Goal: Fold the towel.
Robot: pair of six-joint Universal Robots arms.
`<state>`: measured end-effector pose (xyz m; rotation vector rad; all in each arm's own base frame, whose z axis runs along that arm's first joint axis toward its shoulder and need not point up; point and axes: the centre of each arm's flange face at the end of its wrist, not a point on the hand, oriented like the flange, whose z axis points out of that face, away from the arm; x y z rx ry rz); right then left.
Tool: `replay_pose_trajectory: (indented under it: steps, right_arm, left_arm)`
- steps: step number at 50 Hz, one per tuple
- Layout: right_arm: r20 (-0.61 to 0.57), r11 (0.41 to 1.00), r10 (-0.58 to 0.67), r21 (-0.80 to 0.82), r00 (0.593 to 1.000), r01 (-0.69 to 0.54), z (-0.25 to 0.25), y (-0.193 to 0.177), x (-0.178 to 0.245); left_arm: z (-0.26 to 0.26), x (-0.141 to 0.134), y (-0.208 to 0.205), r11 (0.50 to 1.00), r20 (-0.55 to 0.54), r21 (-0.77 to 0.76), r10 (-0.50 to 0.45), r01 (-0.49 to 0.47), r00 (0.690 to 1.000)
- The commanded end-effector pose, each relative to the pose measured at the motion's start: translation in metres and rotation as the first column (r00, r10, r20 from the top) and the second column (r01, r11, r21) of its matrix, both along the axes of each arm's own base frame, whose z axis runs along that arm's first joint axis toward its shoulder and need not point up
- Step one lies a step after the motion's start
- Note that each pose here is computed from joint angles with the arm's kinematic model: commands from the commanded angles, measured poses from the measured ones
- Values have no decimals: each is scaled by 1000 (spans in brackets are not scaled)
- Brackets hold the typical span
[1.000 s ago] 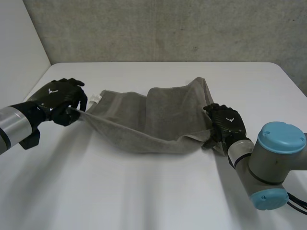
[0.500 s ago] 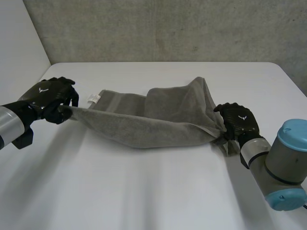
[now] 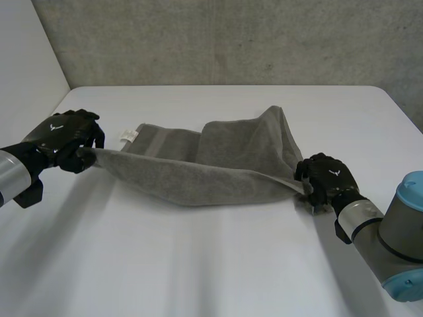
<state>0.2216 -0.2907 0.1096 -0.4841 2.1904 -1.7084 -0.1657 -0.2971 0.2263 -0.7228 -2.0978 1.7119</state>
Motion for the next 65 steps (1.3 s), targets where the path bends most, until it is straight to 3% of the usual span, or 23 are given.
replay_pose_trajectory:
  steps: [1, 7, 15, 17, 18, 20, 23, 25, 34, 39, 54, 65]
  right_arm:
    - [4, 1000, -7, -11, 1000, 7, 4, -3, -3]
    - [33, 996, 37, -87, 999, -34, 44, -5, -2]
    - [39, 961, 263, 74, 964, -265, 87, 10, 12]
    - [-25, 933, 341, 128, 940, -336, 95, 17, 13]
    - [-25, 933, 342, 128, 939, -336, 95, 17, 13]
    - [-166, 920, 386, 144, 908, -365, 96, 19, 8]
    - [-242, 918, 393, 147, 887, -367, 96, 18, 1]
    - [-348, 913, 407, 168, 845, -371, 100, 18, -9]
    - [-468, 927, 370, 131, 802, -352, 117, 11, -15]
    - [-555, 918, 349, 41, 755, -394, 134, 14, -14]
    - [-566, 934, 209, -127, 797, -335, 148, 7, -14]
    - [-583, 910, 79, -290, 809, -298, 184, -3, -18]
  left_arm:
    - [-2, 1, 1, 1000, -1, 7, 4, -4, 1000]
    - [-3, 5, 2, 1000, -3, 15, 19, -19, 1000]
    - [6, -2, 20, 1000, -7, -3, -3, 3, 1000]
    - [8, -7, 28, 1000, -6, -10, -17, 17, 1000]
    - [8, -7, 28, 1000, -6, -10, -17, 17, 1000]
    - [5, -8, 34, 1000, 0, -4, -23, 23, 1000]
    - [3, -9, 36, 1000, 1, 5, -25, 25, 1000]
    - [0, -8, 37, 1000, 6, 15, -18, 17, 1000]
    - [-4, -4, 37, 999, 7, 32, 0, -1, 1000]
    - [-1, -5, 38, 999, 23, 24, 27, -28, 999]
    - [-2, -17, 42, 1000, 42, 6, 22, -22, 999]
    - [31, -19, 30, 992, 27, -121, 45, -42, 999]
